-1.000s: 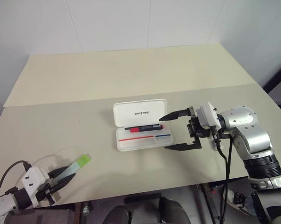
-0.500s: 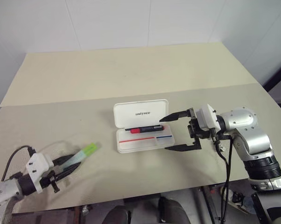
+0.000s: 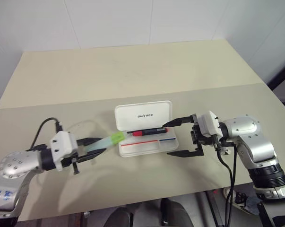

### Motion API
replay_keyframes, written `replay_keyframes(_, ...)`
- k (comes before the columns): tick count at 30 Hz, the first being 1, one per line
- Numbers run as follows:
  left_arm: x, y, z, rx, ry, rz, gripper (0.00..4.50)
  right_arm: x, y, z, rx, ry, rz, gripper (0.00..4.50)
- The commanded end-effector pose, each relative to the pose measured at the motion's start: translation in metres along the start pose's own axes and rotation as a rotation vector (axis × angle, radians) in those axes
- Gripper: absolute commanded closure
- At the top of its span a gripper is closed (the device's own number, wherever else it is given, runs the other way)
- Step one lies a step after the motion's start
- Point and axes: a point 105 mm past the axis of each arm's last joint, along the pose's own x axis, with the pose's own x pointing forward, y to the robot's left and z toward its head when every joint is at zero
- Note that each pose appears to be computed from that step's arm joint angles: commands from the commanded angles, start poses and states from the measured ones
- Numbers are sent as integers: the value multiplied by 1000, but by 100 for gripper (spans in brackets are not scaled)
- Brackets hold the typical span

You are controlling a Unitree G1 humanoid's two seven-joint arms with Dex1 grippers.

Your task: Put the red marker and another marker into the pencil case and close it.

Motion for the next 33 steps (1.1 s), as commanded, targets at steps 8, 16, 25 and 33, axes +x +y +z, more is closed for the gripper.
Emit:
replay_keyframes(8,58,-4,-2,48,-15,-118,338,-21,8,6,13,34,-90,0)
replay_keyframes(16,89,7,2,109,-39,-152,338,-29,17,0,37,74,-128,0)
replay_keyframes(25,100,-1,3,103,-52,-217,338,-31,21,1,47,85,-156,0)
replay_keyframes(33,87,-1,-9,87,8,-204,338,-30,21,1,50,84,-167,0)
